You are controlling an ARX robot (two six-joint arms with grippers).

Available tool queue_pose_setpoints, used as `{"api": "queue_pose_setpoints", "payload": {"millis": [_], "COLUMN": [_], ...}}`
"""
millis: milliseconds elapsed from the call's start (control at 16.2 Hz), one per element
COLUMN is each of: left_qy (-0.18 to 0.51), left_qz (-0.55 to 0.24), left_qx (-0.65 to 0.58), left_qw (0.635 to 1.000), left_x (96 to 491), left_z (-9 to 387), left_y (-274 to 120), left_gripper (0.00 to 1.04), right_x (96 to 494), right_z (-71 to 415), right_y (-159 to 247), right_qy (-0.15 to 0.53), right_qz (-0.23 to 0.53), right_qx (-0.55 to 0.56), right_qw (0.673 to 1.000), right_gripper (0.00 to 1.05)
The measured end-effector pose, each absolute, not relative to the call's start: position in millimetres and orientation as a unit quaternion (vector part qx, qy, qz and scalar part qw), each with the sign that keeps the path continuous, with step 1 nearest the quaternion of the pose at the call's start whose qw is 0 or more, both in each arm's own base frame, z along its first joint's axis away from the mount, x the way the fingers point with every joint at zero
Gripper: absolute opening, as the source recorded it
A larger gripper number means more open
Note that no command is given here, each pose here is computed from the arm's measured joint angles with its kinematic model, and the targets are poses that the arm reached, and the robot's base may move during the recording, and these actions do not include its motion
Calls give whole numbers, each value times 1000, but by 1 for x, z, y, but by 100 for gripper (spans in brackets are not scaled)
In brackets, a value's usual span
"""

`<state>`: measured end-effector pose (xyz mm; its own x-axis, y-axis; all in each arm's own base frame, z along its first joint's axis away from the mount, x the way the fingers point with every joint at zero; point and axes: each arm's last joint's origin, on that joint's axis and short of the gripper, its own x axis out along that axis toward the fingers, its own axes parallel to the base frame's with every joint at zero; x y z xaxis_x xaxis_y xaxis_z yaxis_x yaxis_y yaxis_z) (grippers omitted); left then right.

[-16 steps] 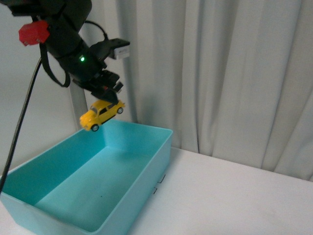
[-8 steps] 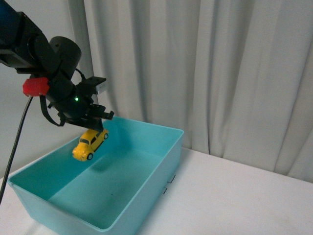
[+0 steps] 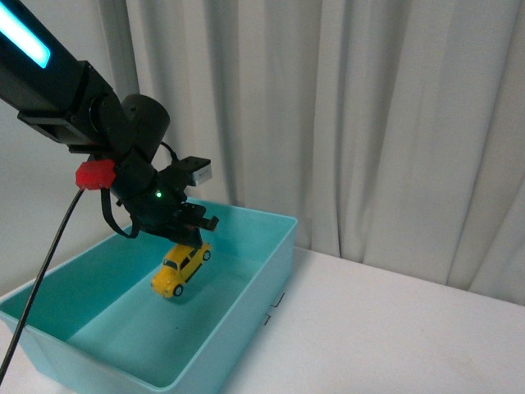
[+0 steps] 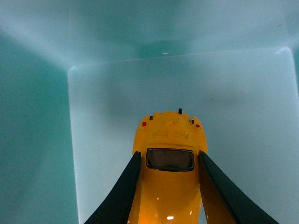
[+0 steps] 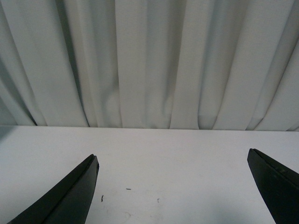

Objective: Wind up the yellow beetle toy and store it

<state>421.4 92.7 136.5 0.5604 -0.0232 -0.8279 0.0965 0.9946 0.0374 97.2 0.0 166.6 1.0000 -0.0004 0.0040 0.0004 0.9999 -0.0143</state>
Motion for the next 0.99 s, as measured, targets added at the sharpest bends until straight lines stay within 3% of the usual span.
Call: {"api": "queue_pose_setpoints", "payload": {"millis": [62,185,247,371,495,680,804,865,989], "left_qy": [470,473,474,464,431,305,252,156,-1], "left_qz": [-30,-35,-36,-42,-29,24,84,88,17], "left_qx": [42,41,41,39,46,89,110,91,39], "left_qw": [881,879,879,884,901,948,958,980,999], "left_x": [421,420,420,419,410,371,333,312,257], "left_z": [136,136,136,139,167,246,277,285,282], "left_y": [94,94,94,93,92,87,82,84,63], "left_gripper": [31,54,56,75,96,98,98,92,67], "right_x": [97,97,97,97,97,97,97,97,97], "right_z": [167,167,167,167,167,167,167,167,167], "right_y": [0,0,0,0,0,0,0,0,0], "right_qy": [-2,-2,-2,-2,-2,-2,-2,-2,-2], "right_qz": [0,0,0,0,0,0,0,0,0], "right_qx": [-7,-7,-7,-7,-7,-7,-7,-7,-7], "right_qw": [1000,1000,1000,1000,1000,1000,1000,1000,1000], "right_gripper": [98,98,98,98,98,98,98,98,98]}}
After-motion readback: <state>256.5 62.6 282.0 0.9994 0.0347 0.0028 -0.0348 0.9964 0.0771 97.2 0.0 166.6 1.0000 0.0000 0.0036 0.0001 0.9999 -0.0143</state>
